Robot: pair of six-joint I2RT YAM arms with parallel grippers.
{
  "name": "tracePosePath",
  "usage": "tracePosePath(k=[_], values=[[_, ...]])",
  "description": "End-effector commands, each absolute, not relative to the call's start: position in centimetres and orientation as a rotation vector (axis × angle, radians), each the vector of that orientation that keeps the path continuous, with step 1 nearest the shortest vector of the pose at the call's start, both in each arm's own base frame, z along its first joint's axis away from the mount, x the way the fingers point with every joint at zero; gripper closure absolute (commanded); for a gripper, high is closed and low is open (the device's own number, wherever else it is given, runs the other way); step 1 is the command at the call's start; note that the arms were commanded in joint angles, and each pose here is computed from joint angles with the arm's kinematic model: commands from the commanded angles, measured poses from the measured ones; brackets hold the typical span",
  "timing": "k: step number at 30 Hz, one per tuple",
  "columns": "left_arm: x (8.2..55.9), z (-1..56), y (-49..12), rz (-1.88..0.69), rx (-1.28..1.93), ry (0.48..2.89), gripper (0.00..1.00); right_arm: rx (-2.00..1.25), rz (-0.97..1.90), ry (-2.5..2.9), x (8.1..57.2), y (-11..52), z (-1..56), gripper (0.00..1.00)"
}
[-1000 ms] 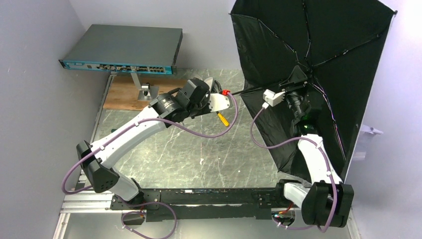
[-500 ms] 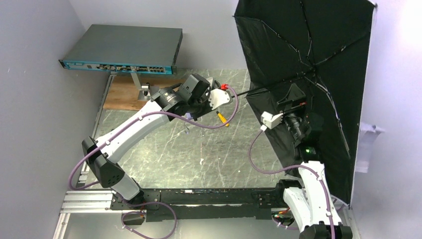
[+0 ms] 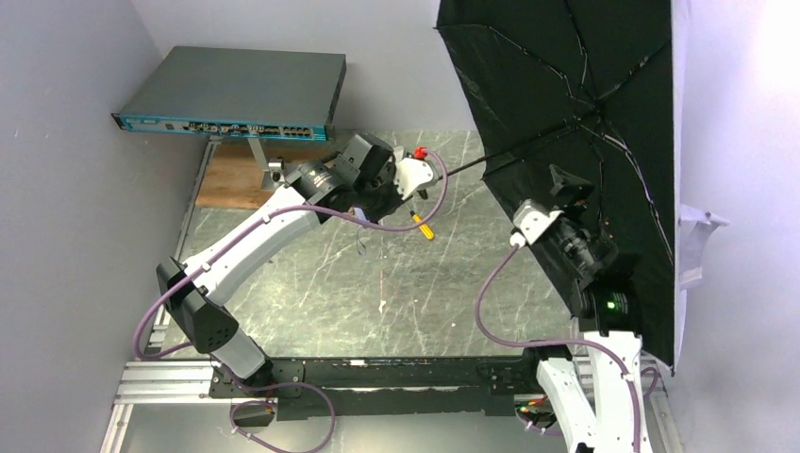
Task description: Open the umbrella
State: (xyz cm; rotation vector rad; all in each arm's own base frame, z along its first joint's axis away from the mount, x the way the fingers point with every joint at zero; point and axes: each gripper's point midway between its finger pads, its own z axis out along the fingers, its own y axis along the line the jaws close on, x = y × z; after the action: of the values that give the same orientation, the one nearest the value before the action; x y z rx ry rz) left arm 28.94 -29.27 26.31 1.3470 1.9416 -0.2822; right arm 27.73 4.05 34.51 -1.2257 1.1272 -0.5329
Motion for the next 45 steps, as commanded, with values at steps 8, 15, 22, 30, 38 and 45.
tracePosePath(k=[8, 15, 22, 30, 38, 45], values=[[28.6, 35.5, -35.3, -0.868, 1.049, 1.617, 1.0, -0.719, 0.337, 1.411, 21.9, 9.9, 34.9, 0.13], [28.4, 36.0, -38.0, -1.004, 1.026, 1.486, 1.0, -0.873, 0.286, 1.529, 19.5, 9.6, 27.6, 0.15], [29.4, 31.5, -38.9, -1.197, 0.833, 1.534, 1.0, -0.915, 0.193, 1.659, 18.6, 7.8, 24.0, 0.17], [31.8, 27.1, -37.5, -1.147, 0.645, 1.642, 1.0, -0.909, 0.169, 1.711, 18.2, 7.2, 23.0, 0.17], [33.6, 24.5, -37.0, -1.261, 0.59, 1.698, 1.0, -0.908, 0.191, 1.756, 18.4, 7.2, 22.5, 0.17], [33.5, 21.2, -35.4, -1.226, 0.632, 1.755, 0.69, -0.909, 0.191, 1.766, 18.6, 7.1, 22.4, 0.17]])
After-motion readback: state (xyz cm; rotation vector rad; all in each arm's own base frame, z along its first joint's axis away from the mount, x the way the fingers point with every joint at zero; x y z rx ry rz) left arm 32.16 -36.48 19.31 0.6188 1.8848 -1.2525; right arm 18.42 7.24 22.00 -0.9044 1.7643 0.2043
